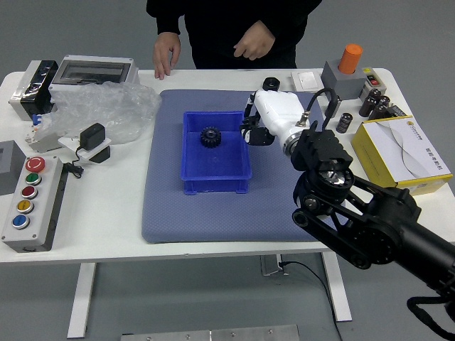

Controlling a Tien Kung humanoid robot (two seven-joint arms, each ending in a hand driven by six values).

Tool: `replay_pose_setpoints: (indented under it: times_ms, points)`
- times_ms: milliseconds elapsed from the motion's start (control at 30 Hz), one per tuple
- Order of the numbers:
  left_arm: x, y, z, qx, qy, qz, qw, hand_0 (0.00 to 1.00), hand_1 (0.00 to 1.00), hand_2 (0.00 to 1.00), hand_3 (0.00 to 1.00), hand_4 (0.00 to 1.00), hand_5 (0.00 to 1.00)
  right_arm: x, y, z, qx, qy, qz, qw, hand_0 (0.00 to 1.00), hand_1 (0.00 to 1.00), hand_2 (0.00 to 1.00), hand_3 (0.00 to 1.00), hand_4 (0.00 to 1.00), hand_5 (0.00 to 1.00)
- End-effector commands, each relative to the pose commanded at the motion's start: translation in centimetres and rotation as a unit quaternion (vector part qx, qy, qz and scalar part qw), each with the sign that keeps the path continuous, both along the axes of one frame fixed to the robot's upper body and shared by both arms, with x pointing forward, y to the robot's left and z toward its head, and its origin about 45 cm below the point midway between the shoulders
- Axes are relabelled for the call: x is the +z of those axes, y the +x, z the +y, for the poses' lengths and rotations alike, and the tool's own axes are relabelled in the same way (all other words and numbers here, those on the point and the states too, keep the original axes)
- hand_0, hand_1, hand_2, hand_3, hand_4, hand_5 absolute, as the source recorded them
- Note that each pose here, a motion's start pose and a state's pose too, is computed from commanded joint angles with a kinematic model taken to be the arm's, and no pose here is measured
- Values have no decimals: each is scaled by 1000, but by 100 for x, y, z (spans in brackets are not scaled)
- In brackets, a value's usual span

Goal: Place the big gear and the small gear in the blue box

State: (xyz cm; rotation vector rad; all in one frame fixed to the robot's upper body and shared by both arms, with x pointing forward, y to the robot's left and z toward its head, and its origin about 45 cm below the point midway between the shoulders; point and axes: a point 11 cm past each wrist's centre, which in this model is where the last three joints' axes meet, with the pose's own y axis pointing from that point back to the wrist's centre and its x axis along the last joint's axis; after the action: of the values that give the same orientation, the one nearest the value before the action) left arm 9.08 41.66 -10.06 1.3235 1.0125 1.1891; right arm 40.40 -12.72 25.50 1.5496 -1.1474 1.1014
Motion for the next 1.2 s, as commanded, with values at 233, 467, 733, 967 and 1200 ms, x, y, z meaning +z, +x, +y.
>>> replay_pose_setpoints:
  times_ms: [233,467,733,967,1200]
  points:
    - [-17,6,-59,-5,-5,3,1000,815,796,808,836,626,277,-87,-6,252,9,16,11,1000,536,399,406,477,590,2]
    - [-36,-3,-115,-9,-9,6,1000,815,796,808,836,626,276,-224,-46,454,17,27,42,999,601,419,458,537,598,2]
    - [-45,6,-153,-12,-12,8,1000,815,796,808,834,626,274,-375,-13,375,5,27,82,996,625,544,786,998,896,447]
    - [-44,18,-161,-13,-13,7,1000,814,796,807,834,626,273,-378,15,339,-1,32,94,995,666,604,866,998,937,512]
    - [-43,23,-159,-12,-13,6,1000,814,796,808,834,626,273,-224,40,307,-2,46,79,996,751,688,898,998,952,521]
